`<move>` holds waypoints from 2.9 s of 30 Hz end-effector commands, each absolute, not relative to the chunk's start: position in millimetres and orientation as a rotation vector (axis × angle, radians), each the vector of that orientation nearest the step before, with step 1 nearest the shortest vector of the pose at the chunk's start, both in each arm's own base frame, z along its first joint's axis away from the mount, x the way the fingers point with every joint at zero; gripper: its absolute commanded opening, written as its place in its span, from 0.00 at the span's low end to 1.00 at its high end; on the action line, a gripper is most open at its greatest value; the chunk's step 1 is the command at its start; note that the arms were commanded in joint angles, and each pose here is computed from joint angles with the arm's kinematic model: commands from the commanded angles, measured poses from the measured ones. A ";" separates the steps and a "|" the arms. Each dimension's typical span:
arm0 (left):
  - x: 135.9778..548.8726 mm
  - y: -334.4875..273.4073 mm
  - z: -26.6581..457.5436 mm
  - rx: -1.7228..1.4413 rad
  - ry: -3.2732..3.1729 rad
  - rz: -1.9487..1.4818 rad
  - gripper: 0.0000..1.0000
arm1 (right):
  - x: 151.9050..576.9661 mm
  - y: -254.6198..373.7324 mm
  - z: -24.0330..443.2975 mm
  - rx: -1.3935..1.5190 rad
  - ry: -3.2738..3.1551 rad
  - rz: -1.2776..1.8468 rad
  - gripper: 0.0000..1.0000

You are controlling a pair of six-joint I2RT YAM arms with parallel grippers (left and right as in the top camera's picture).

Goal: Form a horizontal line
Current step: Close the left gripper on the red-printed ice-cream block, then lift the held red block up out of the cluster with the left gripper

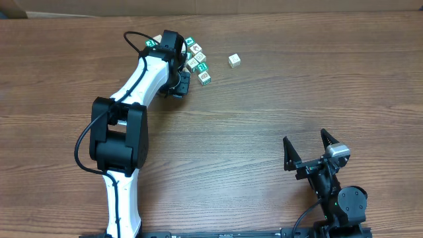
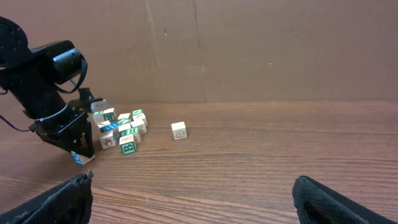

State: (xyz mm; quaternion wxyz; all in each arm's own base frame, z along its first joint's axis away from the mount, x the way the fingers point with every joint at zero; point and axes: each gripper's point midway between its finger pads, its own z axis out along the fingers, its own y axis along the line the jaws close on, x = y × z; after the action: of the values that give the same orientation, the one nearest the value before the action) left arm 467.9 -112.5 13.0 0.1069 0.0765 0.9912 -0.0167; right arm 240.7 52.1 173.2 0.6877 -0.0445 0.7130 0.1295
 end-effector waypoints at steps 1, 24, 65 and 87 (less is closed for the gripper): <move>460.2 -111.9 5.7 0.140 2.955 -0.036 0.38 | 241.1 49.9 171.5 -0.094 1.591 0.278 1.00; 454.4 -109.4 4.8 0.123 2.976 0.012 0.33 | 241.1 49.9 171.5 -0.094 1.591 0.278 1.00; 437.0 -108.5 5.9 0.059 3.000 0.228 0.44 | 241.1 49.9 171.5 -0.094 1.591 0.278 1.00; 437.1 -108.6 7.9 0.087 2.999 0.227 0.44 | 241.1 49.9 171.5 -0.094 1.591 0.278 1.00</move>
State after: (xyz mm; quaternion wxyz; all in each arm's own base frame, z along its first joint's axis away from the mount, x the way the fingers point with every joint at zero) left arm 439.0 -108.8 10.3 0.0720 0.0172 0.9944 0.0760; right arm 240.7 52.1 173.1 0.6875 -0.0444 0.7131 0.1296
